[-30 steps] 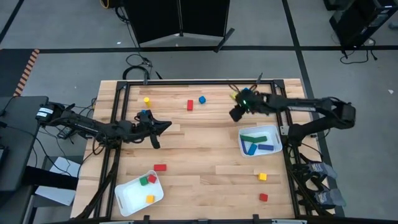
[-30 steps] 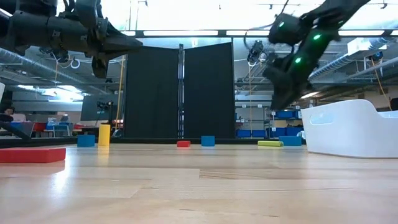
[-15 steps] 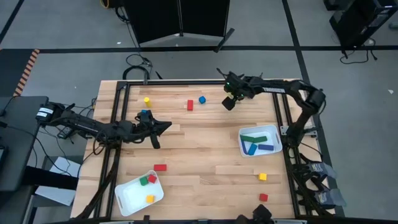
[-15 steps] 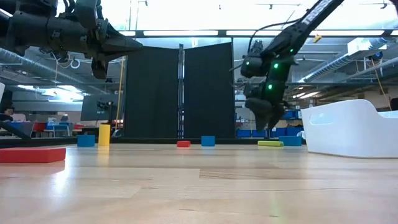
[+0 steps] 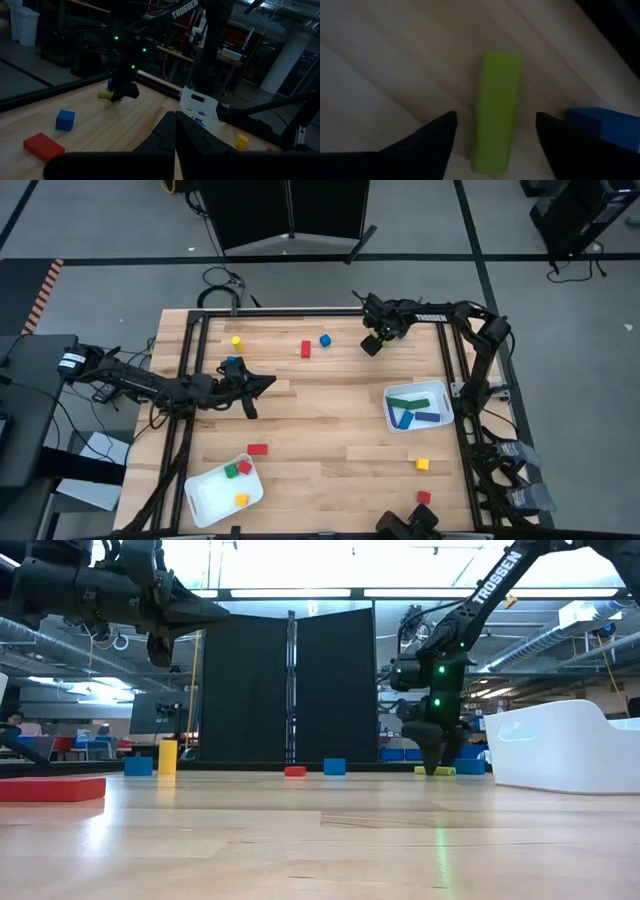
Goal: Sort blocks by size
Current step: Put the light green rectangular block into the top white bin
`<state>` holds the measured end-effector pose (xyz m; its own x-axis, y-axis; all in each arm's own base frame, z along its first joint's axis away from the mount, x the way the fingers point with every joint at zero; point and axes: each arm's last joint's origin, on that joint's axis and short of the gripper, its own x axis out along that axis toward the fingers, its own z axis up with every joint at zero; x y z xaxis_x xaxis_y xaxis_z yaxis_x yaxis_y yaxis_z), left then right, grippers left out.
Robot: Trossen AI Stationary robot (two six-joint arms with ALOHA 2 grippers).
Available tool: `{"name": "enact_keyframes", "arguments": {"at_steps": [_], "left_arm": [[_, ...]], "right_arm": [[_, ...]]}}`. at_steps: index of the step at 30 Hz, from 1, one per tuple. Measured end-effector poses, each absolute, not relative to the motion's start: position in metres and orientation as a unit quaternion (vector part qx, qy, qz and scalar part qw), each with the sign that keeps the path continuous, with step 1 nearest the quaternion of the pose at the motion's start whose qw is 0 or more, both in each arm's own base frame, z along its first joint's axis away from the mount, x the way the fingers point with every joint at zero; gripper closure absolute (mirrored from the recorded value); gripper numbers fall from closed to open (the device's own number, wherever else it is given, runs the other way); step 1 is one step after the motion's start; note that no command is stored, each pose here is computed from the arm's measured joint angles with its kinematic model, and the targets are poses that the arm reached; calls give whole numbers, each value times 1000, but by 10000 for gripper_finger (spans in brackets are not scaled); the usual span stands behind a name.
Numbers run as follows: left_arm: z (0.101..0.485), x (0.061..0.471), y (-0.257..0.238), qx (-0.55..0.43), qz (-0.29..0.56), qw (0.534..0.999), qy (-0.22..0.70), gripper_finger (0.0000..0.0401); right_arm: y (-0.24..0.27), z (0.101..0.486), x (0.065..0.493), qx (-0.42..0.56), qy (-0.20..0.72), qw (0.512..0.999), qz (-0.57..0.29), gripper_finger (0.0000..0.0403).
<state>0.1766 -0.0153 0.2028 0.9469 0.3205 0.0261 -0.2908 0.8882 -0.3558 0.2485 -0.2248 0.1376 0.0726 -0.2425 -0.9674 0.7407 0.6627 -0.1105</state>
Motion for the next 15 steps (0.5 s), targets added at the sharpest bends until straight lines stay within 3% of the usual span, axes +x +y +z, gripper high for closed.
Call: {"name": "enact_keyframes", "arguments": {"at_steps": [11, 15], "left_arm": [[203, 177, -15, -177, 157, 971, -43, 391], [203, 177, -15, -177, 157, 971, -42, 391]], "right_arm": [[-223, 132, 251, 246, 581, 710, -312, 291], [-222, 132, 251, 252, 582, 713, -300, 293]]}}
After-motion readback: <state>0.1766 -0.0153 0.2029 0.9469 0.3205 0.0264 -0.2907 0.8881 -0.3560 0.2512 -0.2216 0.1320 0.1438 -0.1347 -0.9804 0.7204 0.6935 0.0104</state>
